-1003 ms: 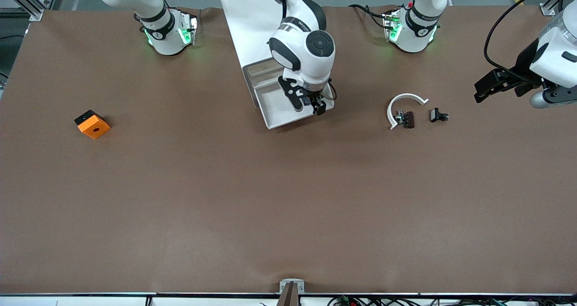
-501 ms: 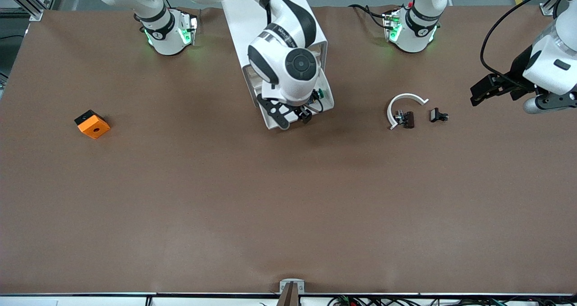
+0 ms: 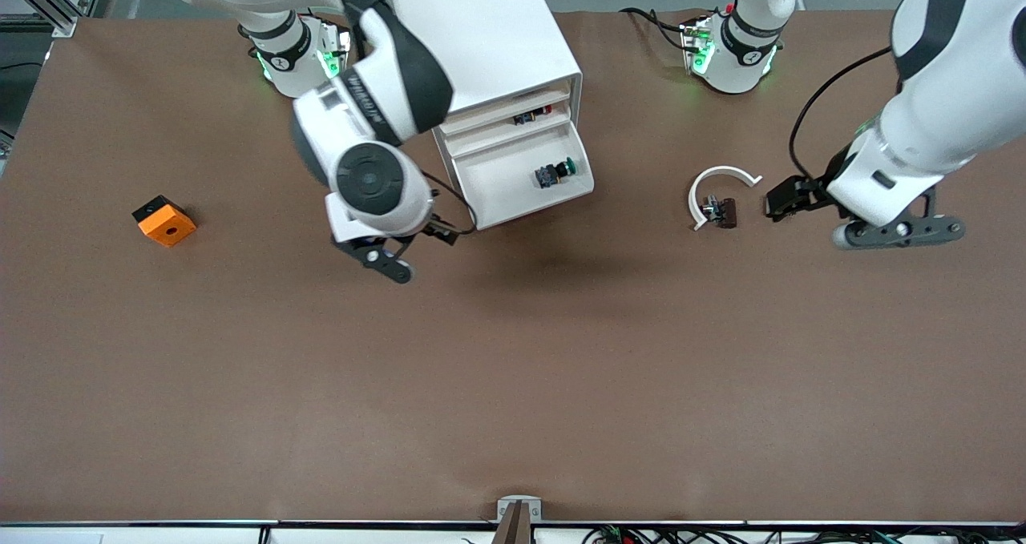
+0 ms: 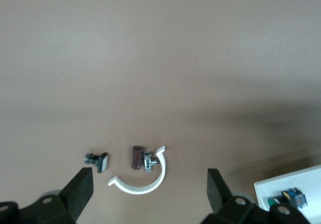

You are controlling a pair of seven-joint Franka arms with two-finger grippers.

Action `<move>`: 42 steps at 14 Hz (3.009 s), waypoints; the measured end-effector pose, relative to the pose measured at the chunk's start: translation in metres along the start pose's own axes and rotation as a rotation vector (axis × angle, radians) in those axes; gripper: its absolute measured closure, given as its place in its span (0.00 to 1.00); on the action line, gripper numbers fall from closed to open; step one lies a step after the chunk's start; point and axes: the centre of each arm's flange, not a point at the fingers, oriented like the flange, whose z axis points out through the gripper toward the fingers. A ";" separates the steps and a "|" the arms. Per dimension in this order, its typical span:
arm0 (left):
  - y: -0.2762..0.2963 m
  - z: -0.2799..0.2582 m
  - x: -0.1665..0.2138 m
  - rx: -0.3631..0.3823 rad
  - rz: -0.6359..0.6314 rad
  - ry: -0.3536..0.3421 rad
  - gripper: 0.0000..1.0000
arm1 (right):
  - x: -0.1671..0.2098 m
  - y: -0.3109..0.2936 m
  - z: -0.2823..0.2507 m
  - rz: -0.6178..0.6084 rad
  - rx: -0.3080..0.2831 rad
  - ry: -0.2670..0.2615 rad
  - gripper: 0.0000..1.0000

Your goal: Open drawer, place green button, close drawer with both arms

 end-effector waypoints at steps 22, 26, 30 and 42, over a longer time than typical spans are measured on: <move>0.199 0.297 -0.024 0.002 0.129 -0.173 0.00 | 0.159 0.324 -0.096 -0.507 0.004 -0.028 0.00; 0.231 0.323 -0.038 0.030 -0.038 -0.201 0.00 | 0.156 0.320 -0.096 -0.516 0.002 -0.035 0.00; 0.258 0.330 -0.052 0.019 -0.160 -0.228 0.00 | 0.157 0.323 -0.096 -0.510 -0.009 -0.034 0.00; 0.325 0.337 -0.123 0.030 -0.200 -0.337 0.00 | 0.116 0.348 -0.148 -0.460 0.007 -0.021 0.00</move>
